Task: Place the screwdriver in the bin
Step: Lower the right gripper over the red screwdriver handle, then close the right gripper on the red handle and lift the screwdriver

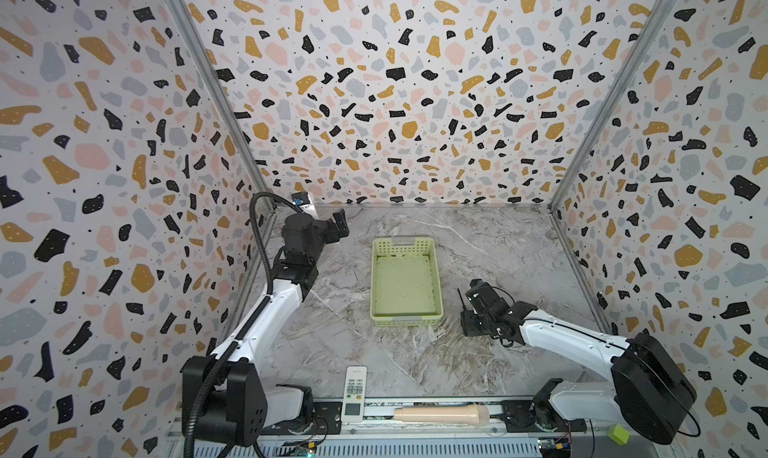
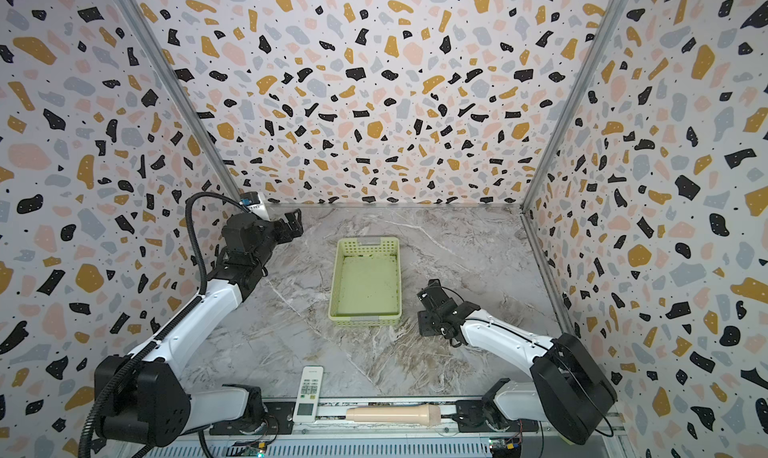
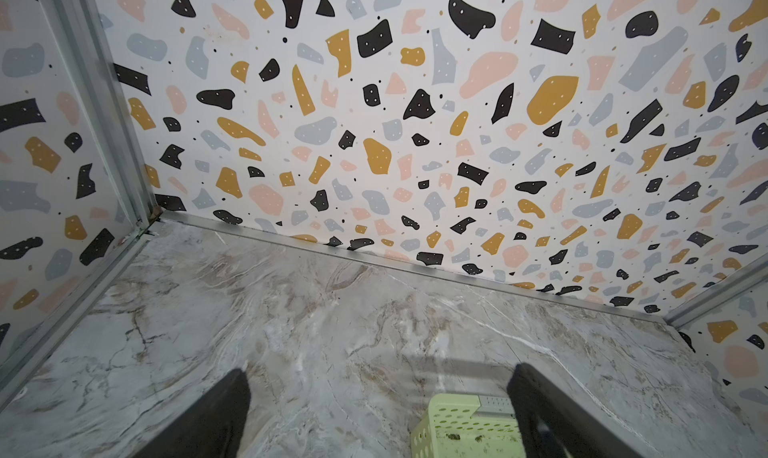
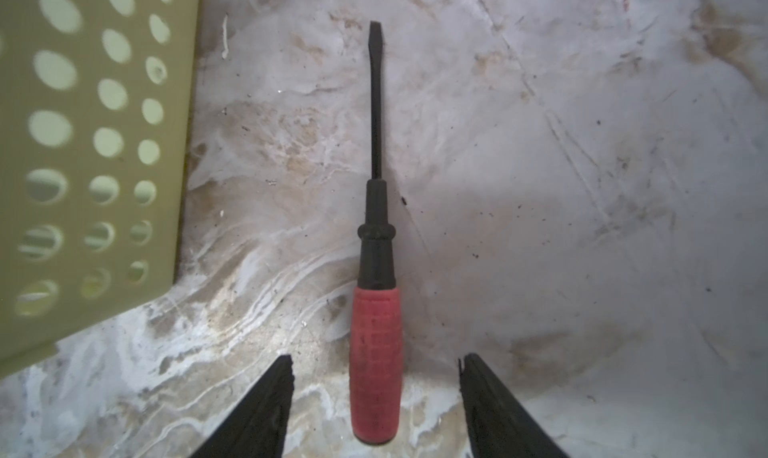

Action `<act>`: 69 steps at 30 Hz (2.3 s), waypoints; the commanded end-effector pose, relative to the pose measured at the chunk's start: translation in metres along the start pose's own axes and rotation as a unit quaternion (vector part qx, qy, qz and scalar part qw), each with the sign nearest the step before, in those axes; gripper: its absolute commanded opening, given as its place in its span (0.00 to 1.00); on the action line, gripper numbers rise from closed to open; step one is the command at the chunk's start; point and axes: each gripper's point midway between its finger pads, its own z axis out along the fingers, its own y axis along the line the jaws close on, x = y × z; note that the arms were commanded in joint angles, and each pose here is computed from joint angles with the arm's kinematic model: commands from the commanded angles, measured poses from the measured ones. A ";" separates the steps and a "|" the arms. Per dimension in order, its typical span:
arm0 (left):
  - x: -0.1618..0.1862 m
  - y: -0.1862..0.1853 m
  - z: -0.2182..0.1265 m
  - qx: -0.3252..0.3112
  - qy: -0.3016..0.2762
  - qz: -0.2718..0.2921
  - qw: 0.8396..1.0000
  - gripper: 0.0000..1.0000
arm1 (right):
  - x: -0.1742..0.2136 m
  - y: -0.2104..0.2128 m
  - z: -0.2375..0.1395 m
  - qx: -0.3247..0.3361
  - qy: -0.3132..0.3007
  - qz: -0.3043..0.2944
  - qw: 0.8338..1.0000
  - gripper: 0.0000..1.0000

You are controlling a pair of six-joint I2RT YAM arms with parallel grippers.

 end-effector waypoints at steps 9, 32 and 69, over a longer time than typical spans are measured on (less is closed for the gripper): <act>0.003 -0.022 0.013 0.057 0.034 0.024 0.998 1.00 | 0.000 0.005 0.008 -0.007 0.001 -0.008 1.000 0.58; 0.010 -0.019 0.018 0.051 0.046 0.021 0.997 0.99 | 0.005 0.001 0.014 -0.027 0.014 0.008 1.000 0.45; 0.007 -0.018 0.017 0.046 0.042 0.016 0.998 1.00 | -0.019 -0.005 -0.018 0.008 -0.008 -0.010 1.000 0.20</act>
